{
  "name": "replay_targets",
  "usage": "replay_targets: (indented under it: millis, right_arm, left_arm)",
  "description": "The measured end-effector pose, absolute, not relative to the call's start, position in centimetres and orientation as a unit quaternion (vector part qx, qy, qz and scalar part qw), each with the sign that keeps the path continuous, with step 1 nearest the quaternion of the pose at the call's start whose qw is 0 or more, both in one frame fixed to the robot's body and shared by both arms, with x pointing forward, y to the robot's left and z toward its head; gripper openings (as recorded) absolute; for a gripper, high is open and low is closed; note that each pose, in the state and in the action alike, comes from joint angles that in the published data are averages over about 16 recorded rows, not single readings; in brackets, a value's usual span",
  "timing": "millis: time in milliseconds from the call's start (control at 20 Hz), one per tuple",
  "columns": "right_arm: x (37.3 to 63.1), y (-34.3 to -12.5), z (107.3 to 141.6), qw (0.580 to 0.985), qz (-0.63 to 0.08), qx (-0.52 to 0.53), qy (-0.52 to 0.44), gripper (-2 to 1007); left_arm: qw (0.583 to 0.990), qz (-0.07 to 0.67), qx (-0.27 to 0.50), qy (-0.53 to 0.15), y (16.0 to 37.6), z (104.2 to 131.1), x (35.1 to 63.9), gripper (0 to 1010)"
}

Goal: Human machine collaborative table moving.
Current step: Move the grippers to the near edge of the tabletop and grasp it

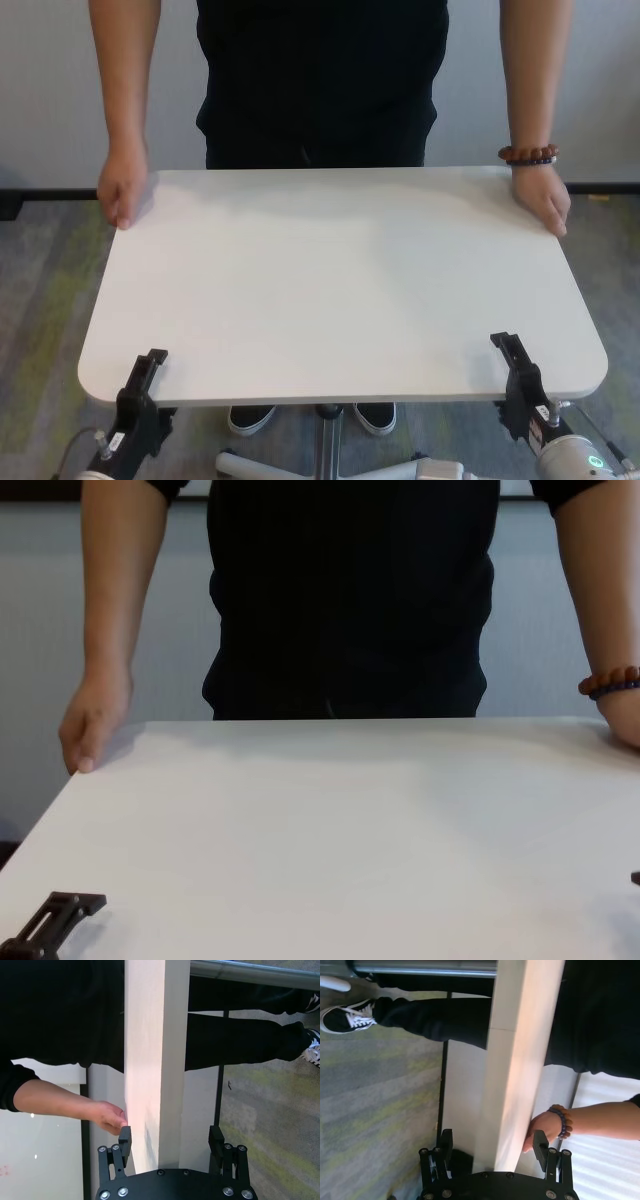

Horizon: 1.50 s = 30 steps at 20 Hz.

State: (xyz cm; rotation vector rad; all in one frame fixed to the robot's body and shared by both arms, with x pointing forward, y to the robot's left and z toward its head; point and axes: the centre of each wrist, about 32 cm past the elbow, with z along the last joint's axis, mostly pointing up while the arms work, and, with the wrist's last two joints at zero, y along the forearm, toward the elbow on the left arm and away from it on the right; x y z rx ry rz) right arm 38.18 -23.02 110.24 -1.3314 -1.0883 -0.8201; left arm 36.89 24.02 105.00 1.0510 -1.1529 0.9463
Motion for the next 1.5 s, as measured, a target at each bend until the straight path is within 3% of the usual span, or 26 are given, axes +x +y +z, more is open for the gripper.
replay_targets:
  millis: [600,1500]
  right_arm:
    - [38.24,-23.36,110.28,0.608,-0.37,-0.54,-0.449,1005]
    - [38.23,-23.3,110.27,0.6,-0.365,-0.548,-0.455,1003]
  left_arm:
    - [0.612,0.411,0.455,-0.5,24.03,105.01,36.9,1000]
    - [0.612,0.411,0.455,-0.5,24.02,105.02,36.91,1000]
